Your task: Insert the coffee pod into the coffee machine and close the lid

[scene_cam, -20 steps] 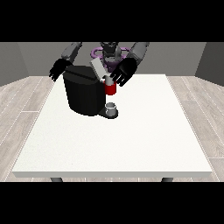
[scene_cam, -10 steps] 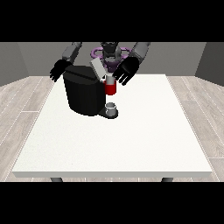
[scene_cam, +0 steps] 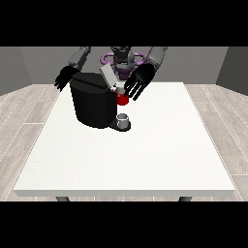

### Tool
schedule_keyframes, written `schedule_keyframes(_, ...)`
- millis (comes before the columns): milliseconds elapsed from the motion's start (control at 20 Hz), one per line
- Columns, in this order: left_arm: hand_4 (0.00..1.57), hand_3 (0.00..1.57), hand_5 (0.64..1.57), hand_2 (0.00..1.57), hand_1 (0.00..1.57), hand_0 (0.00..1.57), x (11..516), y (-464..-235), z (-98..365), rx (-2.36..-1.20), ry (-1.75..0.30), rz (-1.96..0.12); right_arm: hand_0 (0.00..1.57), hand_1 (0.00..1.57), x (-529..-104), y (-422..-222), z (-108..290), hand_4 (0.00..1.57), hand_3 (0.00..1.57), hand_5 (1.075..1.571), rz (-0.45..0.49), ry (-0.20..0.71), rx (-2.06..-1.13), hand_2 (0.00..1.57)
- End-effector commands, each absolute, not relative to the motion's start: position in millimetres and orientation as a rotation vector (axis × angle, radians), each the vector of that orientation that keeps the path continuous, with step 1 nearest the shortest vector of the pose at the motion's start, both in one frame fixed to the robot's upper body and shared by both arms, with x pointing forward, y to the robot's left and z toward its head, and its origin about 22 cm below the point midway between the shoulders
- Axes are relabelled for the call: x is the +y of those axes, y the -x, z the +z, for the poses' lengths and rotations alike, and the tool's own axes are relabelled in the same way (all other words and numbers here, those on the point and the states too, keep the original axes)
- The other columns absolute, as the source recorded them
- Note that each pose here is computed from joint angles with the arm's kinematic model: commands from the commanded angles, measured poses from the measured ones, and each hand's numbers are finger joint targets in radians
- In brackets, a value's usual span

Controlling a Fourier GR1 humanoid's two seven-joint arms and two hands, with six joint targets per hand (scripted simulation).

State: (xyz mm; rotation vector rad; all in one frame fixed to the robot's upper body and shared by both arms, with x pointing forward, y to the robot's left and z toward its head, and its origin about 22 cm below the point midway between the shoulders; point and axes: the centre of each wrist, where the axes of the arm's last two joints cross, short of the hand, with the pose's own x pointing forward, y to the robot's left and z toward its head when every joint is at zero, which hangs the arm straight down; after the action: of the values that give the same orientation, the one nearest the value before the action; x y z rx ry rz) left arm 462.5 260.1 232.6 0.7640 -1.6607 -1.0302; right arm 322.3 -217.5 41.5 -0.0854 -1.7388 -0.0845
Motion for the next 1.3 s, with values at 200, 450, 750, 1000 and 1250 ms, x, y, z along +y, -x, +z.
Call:
schedule_keyframes(200, 0.00, 0.00, 1.571, 0.00, 0.00, 0.00, 263.7, -462.2, 230.4, -1.609, -0.766, -1.102, 0.00, 0.00, -216.4, -324.1, 42.4, 0.35, 0.00, 1.571, -0.093, 0.086, -1.722, 0.00)
schedule_keyframes(450, 0.00, 0.00, 1.571, 0.00, 0.00, 0.00, 247.0, -461.2, 199.5, -1.557, -0.699, -1.120, 0.00, 0.00, -209.2, -308.1, 11.2, 0.38, 0.00, 1.571, -0.131, 0.137, -1.660, 0.00)
schedule_keyframes(750, 0.00, 0.00, 1.571, 0.00, 0.00, 0.00, 254.6, -458.8, 204.8, -1.562, -0.711, -1.107, 0.00, 0.00, -235.2, -298.8, -4.5, 0.38, 0.00, 1.571, -0.116, 0.108, -1.625, 0.00)
schedule_keyframes(1000, 0.00, 0.00, 1.571, 0.00, 0.00, 0.00, 247.9, -456.0, 173.6, -1.571, -0.577, -0.987, 0.00, 0.00, -231.2, -295.8, -6.7, 0.43, 0.00, 1.571, -0.161, 0.131, -1.600, 0.00)
schedule_keyframes(1250, 0.25, 0.00, 1.571, 0.00, 0.00, 0.00, 235.8, -439.8, 96.0, -1.637, -0.225, -0.617, 0.00, 0.00, -256.4, -269.5, -32.9, 0.37, 0.00, 1.571, -0.217, 0.179, -1.513, 0.00)
